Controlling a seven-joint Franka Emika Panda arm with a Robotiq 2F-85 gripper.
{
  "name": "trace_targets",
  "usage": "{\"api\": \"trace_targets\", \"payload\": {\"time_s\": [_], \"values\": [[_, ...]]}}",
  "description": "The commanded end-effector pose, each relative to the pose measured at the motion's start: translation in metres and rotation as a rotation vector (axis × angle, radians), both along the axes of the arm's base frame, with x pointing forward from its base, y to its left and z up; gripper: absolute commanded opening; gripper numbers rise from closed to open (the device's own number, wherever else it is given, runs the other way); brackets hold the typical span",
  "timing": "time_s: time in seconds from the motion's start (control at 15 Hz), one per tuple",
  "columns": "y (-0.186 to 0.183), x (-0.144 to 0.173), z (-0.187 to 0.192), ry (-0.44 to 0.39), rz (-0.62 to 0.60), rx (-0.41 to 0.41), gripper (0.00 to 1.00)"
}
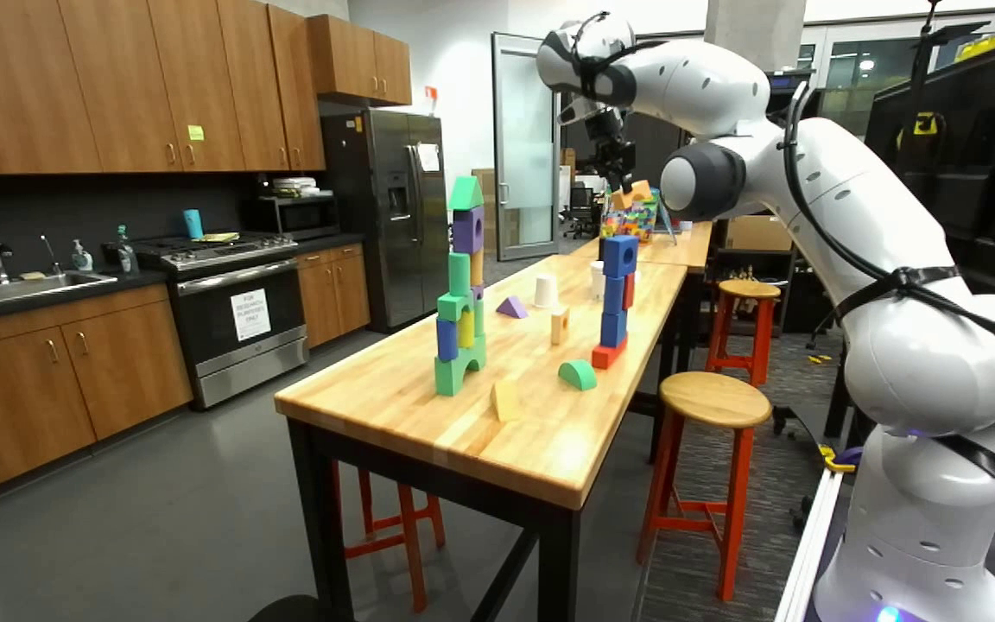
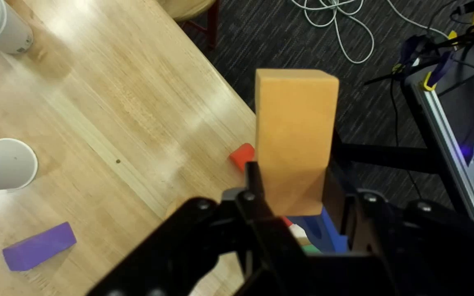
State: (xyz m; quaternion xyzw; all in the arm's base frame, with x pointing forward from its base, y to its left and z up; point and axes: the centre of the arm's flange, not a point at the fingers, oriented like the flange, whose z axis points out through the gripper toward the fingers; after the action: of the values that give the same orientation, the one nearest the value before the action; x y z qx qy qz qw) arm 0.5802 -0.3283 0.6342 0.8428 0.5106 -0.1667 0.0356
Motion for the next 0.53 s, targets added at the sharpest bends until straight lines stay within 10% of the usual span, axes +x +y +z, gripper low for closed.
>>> {"api": "trace_targets", "payload": {"time_s": [0.0,0.47], "values": [[0.009,-0.054,-0.017,-0.043,0.033,-0.006,0.15],[0.006,-0.079,-0.001,-0.105,0.062,-0.050,0.15]]}}
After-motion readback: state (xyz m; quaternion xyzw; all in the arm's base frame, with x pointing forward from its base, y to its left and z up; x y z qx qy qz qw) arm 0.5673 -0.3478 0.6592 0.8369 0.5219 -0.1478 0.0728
